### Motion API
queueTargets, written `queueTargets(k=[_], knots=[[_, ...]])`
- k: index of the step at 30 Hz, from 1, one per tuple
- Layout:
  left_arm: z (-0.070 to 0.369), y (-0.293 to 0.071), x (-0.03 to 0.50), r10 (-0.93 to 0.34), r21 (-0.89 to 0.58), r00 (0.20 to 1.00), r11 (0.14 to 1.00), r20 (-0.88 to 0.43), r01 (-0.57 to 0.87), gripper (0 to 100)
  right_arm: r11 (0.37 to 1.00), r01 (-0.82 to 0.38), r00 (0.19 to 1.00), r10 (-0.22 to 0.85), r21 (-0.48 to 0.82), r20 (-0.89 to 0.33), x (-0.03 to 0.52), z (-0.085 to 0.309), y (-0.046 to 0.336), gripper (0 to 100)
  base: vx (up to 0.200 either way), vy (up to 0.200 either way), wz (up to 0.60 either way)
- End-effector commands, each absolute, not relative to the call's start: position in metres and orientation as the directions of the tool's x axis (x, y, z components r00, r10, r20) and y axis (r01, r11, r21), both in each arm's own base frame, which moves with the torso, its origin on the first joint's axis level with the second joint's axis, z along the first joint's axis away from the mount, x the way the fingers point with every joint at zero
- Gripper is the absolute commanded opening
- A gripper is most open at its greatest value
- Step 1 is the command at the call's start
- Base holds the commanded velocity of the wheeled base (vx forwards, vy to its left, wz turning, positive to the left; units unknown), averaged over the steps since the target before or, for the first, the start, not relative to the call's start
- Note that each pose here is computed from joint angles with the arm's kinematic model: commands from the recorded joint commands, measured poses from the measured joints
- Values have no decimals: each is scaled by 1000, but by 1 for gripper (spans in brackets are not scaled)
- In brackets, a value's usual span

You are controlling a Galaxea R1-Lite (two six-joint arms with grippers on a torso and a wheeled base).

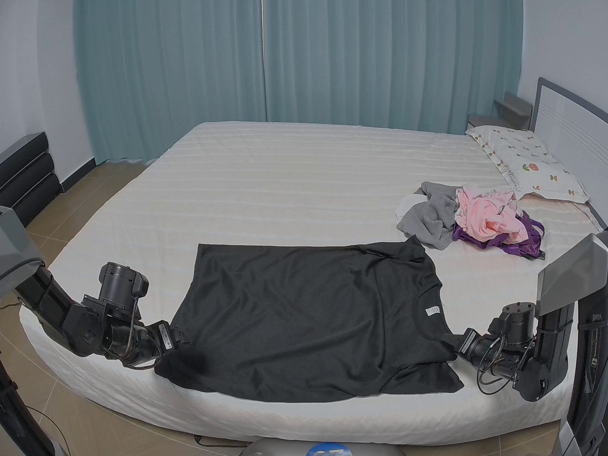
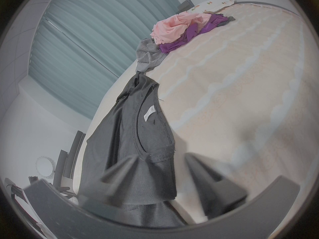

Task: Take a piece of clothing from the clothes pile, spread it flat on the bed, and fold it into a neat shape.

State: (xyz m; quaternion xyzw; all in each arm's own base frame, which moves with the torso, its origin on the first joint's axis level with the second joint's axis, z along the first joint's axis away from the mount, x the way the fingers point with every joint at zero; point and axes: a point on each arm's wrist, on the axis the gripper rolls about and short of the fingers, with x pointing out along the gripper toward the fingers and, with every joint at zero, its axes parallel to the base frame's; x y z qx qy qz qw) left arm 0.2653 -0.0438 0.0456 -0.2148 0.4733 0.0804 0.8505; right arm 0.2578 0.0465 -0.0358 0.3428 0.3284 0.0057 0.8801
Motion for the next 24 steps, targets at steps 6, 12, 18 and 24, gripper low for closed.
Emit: queueTargets(k=[6, 12, 18, 24], knots=[[43, -47, 266, -76, -316, 553, 881, -830, -352, 100, 711, 147, 866, 243, 688, -437, 281, -12, 49, 0, 0, 0, 0], [35, -54, 266, -86, -308, 534, 887, -841, -343, 100, 703, 84, 907, 239, 706, -346, 315, -5, 53, 0, 0, 0, 0], [34, -54, 266, -86, -307, 531, 888, -843, -342, 100, 702, 65, 920, 234, 709, -315, 345, -6, 56, 0, 0, 0, 0], [33, -55, 266, -88, -313, 532, 883, -842, -349, 100, 701, 50, 930, 228, 712, -289, 383, -13, 60, 0, 0, 0, 0]])
